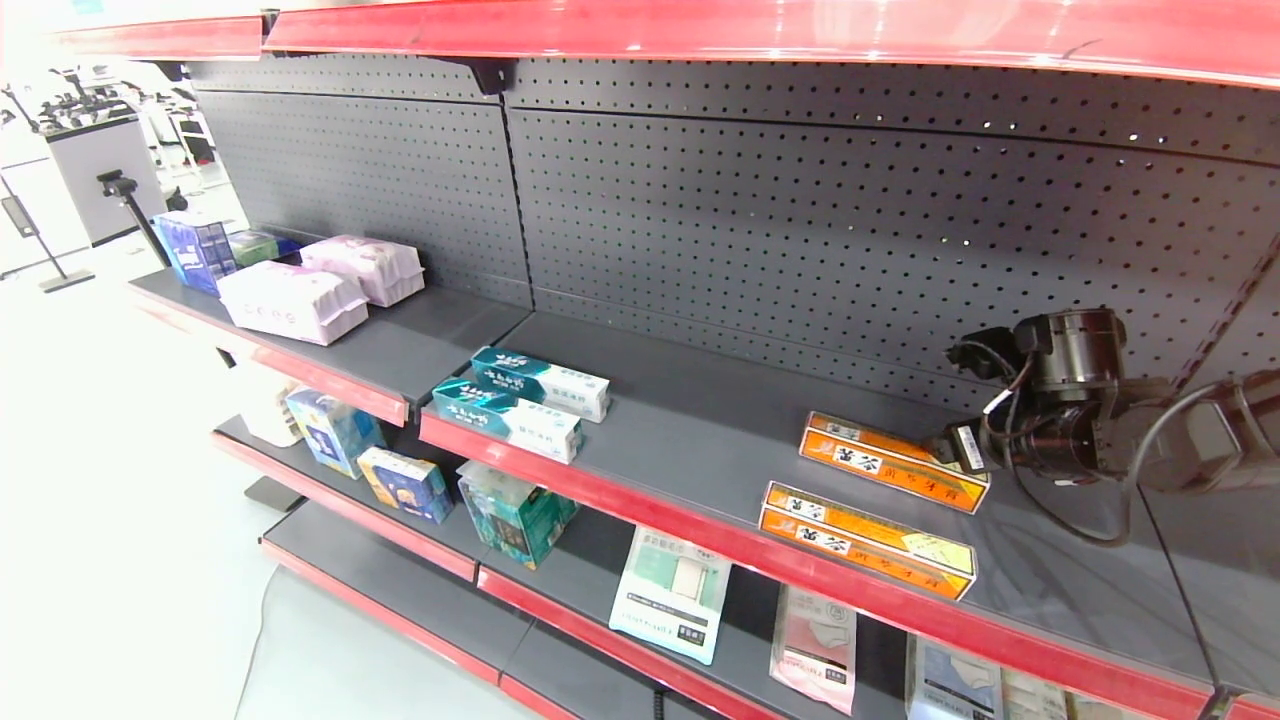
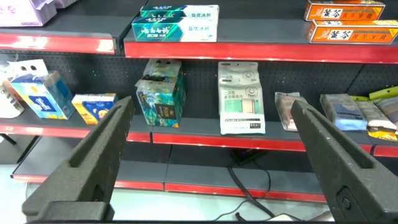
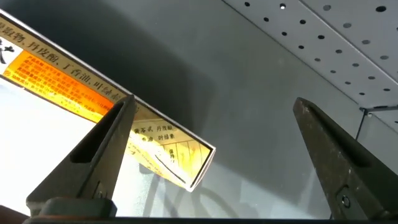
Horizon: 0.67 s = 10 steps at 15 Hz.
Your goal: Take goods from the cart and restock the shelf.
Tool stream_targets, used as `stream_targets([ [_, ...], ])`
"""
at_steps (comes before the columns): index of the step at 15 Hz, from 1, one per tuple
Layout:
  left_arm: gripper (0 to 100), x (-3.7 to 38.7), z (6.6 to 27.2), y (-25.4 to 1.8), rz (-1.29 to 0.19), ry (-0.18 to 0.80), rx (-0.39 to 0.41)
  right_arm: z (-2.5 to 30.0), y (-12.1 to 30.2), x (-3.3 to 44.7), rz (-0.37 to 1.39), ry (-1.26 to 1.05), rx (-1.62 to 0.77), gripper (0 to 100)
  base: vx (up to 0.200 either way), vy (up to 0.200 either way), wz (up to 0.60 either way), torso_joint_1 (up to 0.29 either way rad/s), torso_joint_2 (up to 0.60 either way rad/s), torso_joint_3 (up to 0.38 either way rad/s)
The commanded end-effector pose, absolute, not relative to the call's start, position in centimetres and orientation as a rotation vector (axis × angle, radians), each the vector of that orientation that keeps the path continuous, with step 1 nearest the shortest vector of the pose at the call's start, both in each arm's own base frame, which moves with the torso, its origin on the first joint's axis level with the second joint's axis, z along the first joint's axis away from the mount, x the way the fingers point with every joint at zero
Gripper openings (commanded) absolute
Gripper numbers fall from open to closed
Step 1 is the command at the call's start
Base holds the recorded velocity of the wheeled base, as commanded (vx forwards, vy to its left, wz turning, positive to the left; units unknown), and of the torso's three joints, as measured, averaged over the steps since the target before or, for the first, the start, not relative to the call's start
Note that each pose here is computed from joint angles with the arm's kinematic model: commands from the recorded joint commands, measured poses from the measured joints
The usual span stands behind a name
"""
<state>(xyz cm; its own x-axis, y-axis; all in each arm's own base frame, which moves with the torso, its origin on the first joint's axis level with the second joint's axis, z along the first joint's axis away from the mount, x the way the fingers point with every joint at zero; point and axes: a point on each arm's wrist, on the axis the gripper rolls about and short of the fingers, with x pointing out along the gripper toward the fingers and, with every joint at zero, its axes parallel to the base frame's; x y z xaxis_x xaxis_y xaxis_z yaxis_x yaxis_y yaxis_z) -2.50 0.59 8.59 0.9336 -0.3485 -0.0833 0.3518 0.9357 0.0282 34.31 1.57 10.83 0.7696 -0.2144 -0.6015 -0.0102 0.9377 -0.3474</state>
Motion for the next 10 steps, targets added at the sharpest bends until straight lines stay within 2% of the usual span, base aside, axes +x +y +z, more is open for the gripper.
stream_targets([
  [1,100,-2.5,8.6,0.6,-0.357,0.077,0.043,10.6,1.6,34.3,-0.112,0.693,-0.346,100,0.0,0.0,0.0,0.0,0.0,0.0],
  [6,100,-2.5,8.6,0.6,-0.357,0.08,0.043,11.3,1.6,34.5,-0.116,0.669,-0.343,100,0.0,0.0,0.0,0.0,0.0,0.0],
  [10,100,-2.5,8.6,0.6,-0.359,0.074,0.042,10.0,2.0,33.2,-0.102,0.724,-0.353,100,0.0,0.0,0.0,0.0,0.0,0.0],
])
